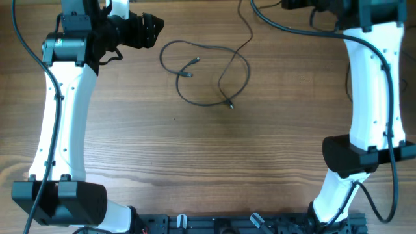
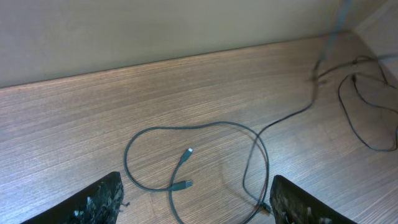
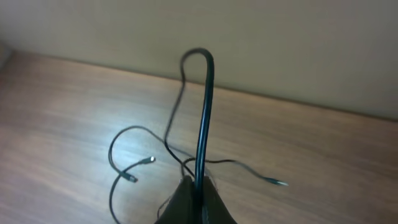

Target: Untangle cables

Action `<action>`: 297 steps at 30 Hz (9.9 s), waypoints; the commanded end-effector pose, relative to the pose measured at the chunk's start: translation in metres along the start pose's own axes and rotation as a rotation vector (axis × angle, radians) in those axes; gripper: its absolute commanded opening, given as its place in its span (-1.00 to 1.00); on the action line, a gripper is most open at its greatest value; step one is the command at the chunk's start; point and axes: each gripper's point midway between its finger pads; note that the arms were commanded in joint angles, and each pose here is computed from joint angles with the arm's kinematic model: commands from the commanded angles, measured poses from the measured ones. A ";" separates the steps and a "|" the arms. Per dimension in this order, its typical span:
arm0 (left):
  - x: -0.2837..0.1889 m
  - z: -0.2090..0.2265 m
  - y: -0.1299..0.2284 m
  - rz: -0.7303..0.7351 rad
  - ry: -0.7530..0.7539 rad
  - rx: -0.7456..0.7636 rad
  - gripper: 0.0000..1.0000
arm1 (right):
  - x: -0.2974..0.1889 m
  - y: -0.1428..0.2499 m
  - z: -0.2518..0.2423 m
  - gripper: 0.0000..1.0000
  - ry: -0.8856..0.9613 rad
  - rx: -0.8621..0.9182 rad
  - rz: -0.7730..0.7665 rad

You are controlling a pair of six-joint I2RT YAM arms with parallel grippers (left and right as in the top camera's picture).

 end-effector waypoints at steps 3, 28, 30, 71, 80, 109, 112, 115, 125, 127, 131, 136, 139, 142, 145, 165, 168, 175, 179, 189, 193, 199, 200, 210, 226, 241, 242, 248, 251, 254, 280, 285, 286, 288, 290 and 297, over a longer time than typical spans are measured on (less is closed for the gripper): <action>-0.013 -0.003 -0.007 -0.028 -0.002 0.006 0.54 | -0.037 -0.013 -0.014 -0.91 0.123 0.035 -0.085; -0.013 -0.003 -0.007 -0.028 -0.002 0.006 0.55 | -0.182 -0.009 -0.145 -0.91 0.550 0.377 -0.272; -0.013 -0.002 -0.008 -0.030 -0.003 0.008 0.55 | -0.189 -0.005 -0.157 -0.91 0.587 0.413 -0.272; -0.013 -0.003 -0.006 -0.025 -0.002 0.028 0.55 | -0.297 0.073 -0.354 -0.91 1.054 0.981 -0.392; -0.013 -0.003 -0.006 -0.025 -0.002 0.028 0.55 | -0.252 0.102 -0.431 -0.91 0.979 1.103 -0.262; -0.013 -0.004 -0.002 -0.008 0.004 0.018 0.56 | -0.125 0.161 -0.500 -0.91 0.951 1.113 0.067; -0.013 -0.004 -0.001 -0.006 0.004 0.017 0.56 | -0.120 0.169 -0.504 -0.91 0.958 1.121 0.097; -0.013 -0.004 -0.001 -0.006 0.004 0.017 0.56 | -0.120 0.168 -0.505 -0.91 0.960 1.118 0.092; -0.013 -0.004 -0.001 -0.006 0.004 0.017 0.56 | -0.119 0.164 -0.507 -0.91 0.953 1.100 0.077; -0.013 -0.004 -0.001 -0.006 0.004 0.017 0.56 | -0.114 0.158 -0.506 -0.91 0.912 1.078 0.071; -0.013 -0.005 -0.001 -0.006 0.005 0.017 0.56 | -0.111 0.156 -0.505 -0.90 0.886 1.063 0.071; -0.013 -0.005 -0.001 -0.004 0.005 0.016 0.56 | -0.111 0.155 -0.505 -0.34 0.886 1.065 0.069; -0.013 -0.005 -0.001 -0.004 0.005 0.016 0.56 | -0.111 0.156 -0.505 -0.13 0.886 1.069 0.069; -0.013 -0.005 -0.001 -0.003 0.005 0.016 0.56 | -0.111 0.156 -0.505 0.16 0.886 1.071 0.072; -0.013 -0.005 -0.001 -0.003 0.006 0.015 0.56 | -0.110 0.156 -0.503 0.59 0.876 1.076 0.074; -0.013 -0.005 0.001 0.003 0.008 0.019 0.57 | -0.095 0.079 -0.410 0.70 0.537 0.852 0.006; -0.013 -0.005 0.001 0.002 0.007 0.025 0.57 | -0.102 0.059 -0.379 0.70 0.478 0.779 -0.023; -0.013 -0.005 0.001 0.003 0.006 0.035 0.57 | -0.115 0.053 -0.331 0.64 0.509 0.681 0.006; -0.013 -0.005 0.001 0.003 0.007 0.035 0.57 | -0.110 0.049 -0.306 0.64 0.496 0.636 0.023; -0.013 -0.004 0.001 0.005 0.002 0.035 0.61 | -0.085 0.061 -0.259 0.63 0.498 0.552 0.140; -0.014 -0.001 0.002 0.011 -0.015 0.035 0.62 | -0.070 0.060 -0.229 0.63 0.406 0.474 0.177; -0.014 -0.001 0.002 0.011 -0.015 0.035 0.62 | -0.056 0.069 -0.195 0.60 0.365 0.419 0.247; -0.013 -0.001 0.002 0.011 -0.015 0.034 0.62 | -0.054 0.071 -0.190 0.59 0.358 0.410 0.256; -0.013 -0.002 0.005 0.020 -0.012 0.030 0.63 | -0.033 0.084 -0.129 0.64 0.280 0.300 0.341; -0.013 -0.003 0.007 0.030 -0.008 0.024 0.64 | -0.012 0.105 -0.060 0.68 0.289 0.157 0.395; -0.013 -0.002 0.005 0.023 -0.011 0.028 0.71 | 0.025 0.133 -0.021 0.72 0.181 0.061 0.515; -0.013 -0.002 0.005 0.023 -0.011 0.028 0.71 | 0.029 0.135 -0.020 0.72 0.180 0.057 0.521; -0.013 -0.002 0.005 0.022 -0.011 0.029 0.71 | 0.053 0.144 -0.021 0.72 0.185 0.045 0.554; -0.013 -0.002 0.005 0.021 -0.011 0.029 0.71 | 0.068 0.144 -0.021 0.72 0.180 0.039 0.550; -0.013 -0.002 0.005 0.022 -0.011 0.029 0.71 | 0.079 0.141 -0.018 0.72 0.169 0.029 0.527; 0.057 0.018 0.055 0.196 -0.029 -0.005 0.64 | 0.132 0.112 -0.018 0.74 0.145 -0.017 0.373; 0.078 0.016 0.066 0.247 -0.059 0.019 0.65 | 0.134 0.107 -0.017 0.75 0.136 -0.049 0.350; 0.082 0.016 0.068 0.256 -0.066 0.025 0.65 | 0.135 0.105 -0.017 0.74 0.136 -0.054 0.342; 0.087 0.019 0.073 0.282 -0.101 0.038 0.65 | 0.139 0.102 -0.016 0.75 0.128 -0.072 0.327; 0.092 0.022 0.078 0.309 -0.139 0.051 0.65 | 0.143 0.099 -0.016 0.74 0.124 -0.078 0.314; 0.095 0.030 0.083 0.334 -0.192 0.061 0.68 | 0.167 0.102 -0.020 0.81 0.123 -0.072 0.305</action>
Point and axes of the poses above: each gripper's point midway between its finger pads, its own x axis out along the fingers, its own z axis along the line the jaws close on, y = z × x, and after that the axes turned 14 degrees about x, right-handed
